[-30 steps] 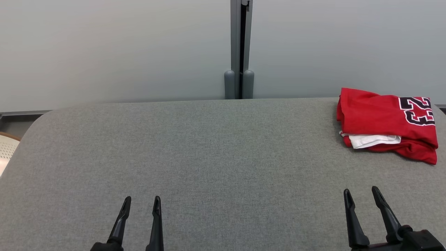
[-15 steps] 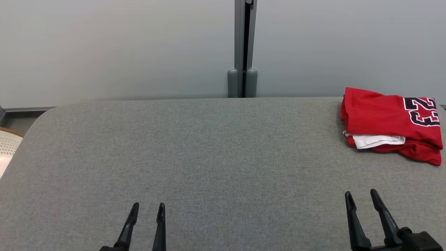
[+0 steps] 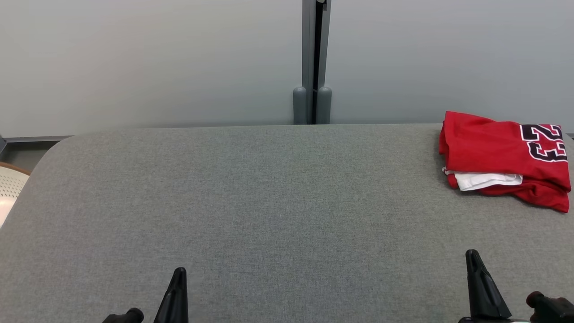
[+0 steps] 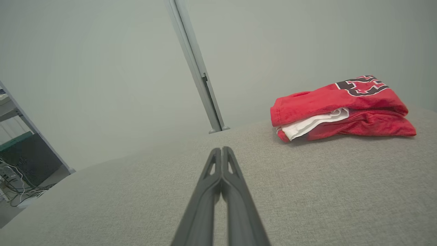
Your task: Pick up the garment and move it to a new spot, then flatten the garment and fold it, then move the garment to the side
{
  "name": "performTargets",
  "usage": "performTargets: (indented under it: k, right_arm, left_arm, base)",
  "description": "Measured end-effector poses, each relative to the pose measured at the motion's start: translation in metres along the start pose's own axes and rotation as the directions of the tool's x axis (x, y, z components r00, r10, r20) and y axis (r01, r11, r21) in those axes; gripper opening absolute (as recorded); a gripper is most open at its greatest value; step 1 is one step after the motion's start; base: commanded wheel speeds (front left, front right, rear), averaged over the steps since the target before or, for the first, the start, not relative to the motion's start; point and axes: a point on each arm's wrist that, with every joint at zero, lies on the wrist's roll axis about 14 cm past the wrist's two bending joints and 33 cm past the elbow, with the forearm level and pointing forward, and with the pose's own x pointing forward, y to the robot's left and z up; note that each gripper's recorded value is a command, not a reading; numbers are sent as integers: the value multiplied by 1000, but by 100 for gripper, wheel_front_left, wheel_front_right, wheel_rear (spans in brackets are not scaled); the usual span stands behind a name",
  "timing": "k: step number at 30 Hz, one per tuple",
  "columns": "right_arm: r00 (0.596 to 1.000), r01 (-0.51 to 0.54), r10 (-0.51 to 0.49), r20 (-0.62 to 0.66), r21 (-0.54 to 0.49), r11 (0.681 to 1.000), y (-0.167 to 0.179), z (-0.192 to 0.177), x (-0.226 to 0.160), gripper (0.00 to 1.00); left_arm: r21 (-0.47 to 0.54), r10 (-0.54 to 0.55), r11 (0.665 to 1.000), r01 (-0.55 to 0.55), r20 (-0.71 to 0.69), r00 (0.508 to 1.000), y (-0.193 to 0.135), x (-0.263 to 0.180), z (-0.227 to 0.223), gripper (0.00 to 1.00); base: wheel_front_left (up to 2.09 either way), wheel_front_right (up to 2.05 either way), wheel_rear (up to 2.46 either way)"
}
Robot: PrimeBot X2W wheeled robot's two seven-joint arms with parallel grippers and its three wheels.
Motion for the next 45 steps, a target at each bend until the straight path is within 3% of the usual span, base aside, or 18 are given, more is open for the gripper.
performTargets:
  k: [17, 31, 45]
  right_arm:
    - [998, 59, -63, 5, 272, 960, -15, 8, 12, 0]
    - [996, 85, -94, -4, 464, 882, -23, 12, 21, 0]
    - [994, 92, -110, -6, 597, 797, -29, 16, 28, 0]
  left_arm:
    - [-262, 33, 964, -42, -40, 999, 15, 16, 2, 0]
    - [-453, 42, 890, -61, -51, 998, 23, 28, 7, 0]
    - [-582, 42, 810, -67, -57, 998, 29, 36, 12, 0]
  base:
    - [0, 0, 0]
    - [0, 0, 0]
    - [0, 0, 0]
